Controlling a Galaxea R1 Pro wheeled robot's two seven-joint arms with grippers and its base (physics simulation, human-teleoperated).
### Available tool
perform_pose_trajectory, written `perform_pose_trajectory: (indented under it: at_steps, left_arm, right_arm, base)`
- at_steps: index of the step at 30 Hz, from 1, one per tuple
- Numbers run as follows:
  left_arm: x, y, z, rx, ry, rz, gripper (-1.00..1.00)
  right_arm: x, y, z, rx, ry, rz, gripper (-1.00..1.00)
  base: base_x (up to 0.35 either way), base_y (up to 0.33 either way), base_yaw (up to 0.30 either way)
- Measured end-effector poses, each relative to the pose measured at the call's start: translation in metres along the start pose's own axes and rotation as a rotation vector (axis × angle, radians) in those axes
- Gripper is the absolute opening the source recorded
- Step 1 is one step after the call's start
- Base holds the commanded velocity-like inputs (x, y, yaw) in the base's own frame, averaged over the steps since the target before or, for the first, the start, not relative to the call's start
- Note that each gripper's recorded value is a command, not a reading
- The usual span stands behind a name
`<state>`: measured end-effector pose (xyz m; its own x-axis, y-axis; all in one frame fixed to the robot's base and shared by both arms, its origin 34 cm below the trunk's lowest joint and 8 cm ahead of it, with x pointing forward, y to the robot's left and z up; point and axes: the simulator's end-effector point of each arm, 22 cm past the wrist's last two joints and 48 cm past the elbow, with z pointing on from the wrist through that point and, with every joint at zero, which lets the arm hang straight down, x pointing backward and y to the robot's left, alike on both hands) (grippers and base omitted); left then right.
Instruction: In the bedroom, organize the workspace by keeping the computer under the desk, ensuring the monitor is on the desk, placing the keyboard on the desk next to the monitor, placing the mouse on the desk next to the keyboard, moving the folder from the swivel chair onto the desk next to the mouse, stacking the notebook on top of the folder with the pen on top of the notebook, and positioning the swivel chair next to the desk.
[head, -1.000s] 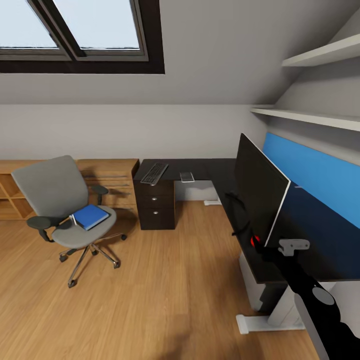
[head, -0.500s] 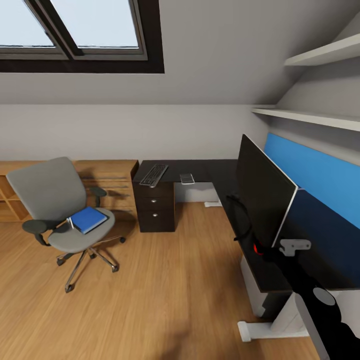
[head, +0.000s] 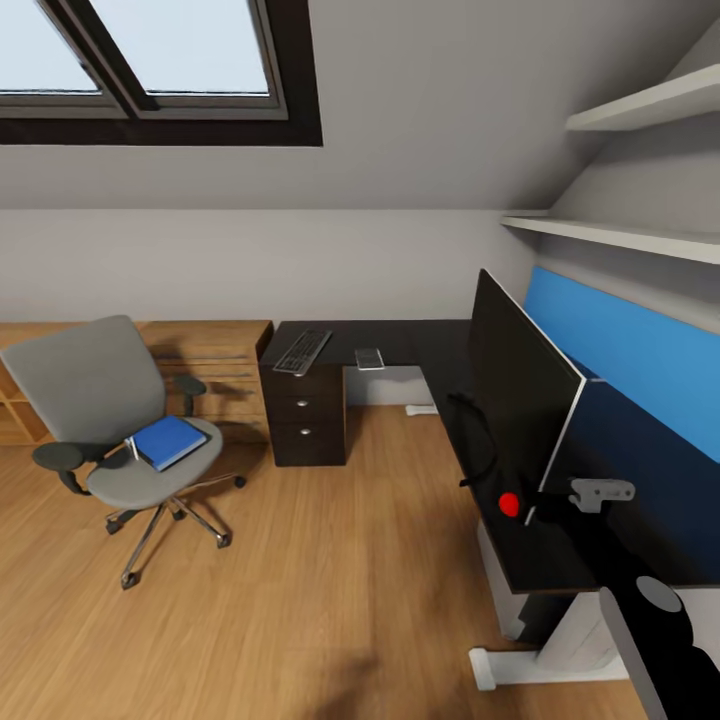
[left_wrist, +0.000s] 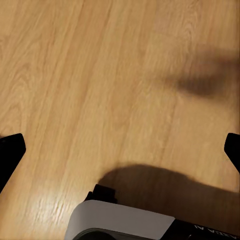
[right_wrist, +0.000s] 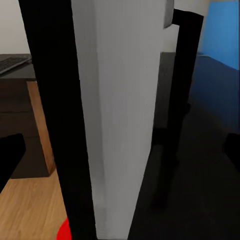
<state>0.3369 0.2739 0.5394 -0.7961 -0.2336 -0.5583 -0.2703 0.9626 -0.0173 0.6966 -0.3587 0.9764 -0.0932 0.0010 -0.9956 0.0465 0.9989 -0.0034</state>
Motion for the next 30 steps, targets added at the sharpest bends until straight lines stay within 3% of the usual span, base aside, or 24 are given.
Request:
perform_pose_trajectory:
  at_steps: [17,30]
  left_arm:
    - [-0.0004,0.0014,0.0001,-0.003,-0.001,-0.002,1.0]
    - [-0.0005,0.0015,0.0001,-0.003,-0.001,-0.002,1.0]
  right_arm:
    - [-0.0007,-0.0046,-0.0003,0.008,-0.003,0.002,1.0]
    - [0.0,-0.0042,-0.0003,0.006,-0.002,0.002,1.0]
  base:
    - [0.004,-0.01,0.0]
    - [0.091,0.062,0.0]
